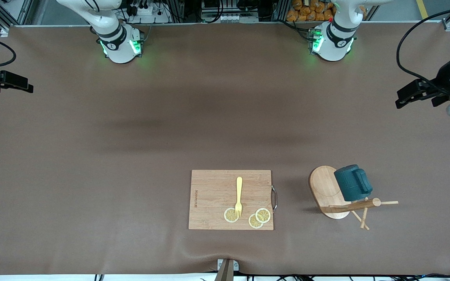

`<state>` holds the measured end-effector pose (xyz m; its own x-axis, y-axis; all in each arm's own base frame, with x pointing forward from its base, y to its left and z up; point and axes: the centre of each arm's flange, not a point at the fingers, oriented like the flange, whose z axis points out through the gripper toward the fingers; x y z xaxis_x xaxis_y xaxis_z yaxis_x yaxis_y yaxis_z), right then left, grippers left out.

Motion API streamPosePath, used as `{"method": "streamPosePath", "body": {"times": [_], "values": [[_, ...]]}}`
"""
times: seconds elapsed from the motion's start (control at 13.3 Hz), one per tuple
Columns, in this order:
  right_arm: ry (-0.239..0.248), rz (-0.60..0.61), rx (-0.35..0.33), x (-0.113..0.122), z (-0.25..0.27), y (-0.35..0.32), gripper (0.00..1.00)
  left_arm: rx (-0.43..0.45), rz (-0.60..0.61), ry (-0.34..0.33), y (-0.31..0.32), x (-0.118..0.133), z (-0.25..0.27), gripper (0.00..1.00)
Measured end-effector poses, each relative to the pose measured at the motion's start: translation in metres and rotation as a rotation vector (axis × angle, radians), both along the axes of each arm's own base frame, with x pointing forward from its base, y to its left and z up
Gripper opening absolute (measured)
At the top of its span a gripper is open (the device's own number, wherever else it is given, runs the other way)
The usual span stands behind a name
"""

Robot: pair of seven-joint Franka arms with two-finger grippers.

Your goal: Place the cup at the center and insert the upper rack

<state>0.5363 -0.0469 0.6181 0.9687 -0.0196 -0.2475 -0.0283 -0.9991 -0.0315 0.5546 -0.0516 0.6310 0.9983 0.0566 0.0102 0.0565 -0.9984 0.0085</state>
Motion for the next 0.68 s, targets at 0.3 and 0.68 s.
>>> {"method": "streamPosePath", "body": {"times": [0.3, 0.68], "values": [[0.000, 0.000, 0.000, 0.000, 0.000, 0.000, 1.00, 0.009, 0.016, -0.015, -0.002, -0.030, -0.015, 1.00], [0.000, -0.002, 0.000, 0.000, 0.000, -0.001, 1.00, 0.005, 0.055, -0.030, 0.021, -0.037, -0.017, 1.00]]}}
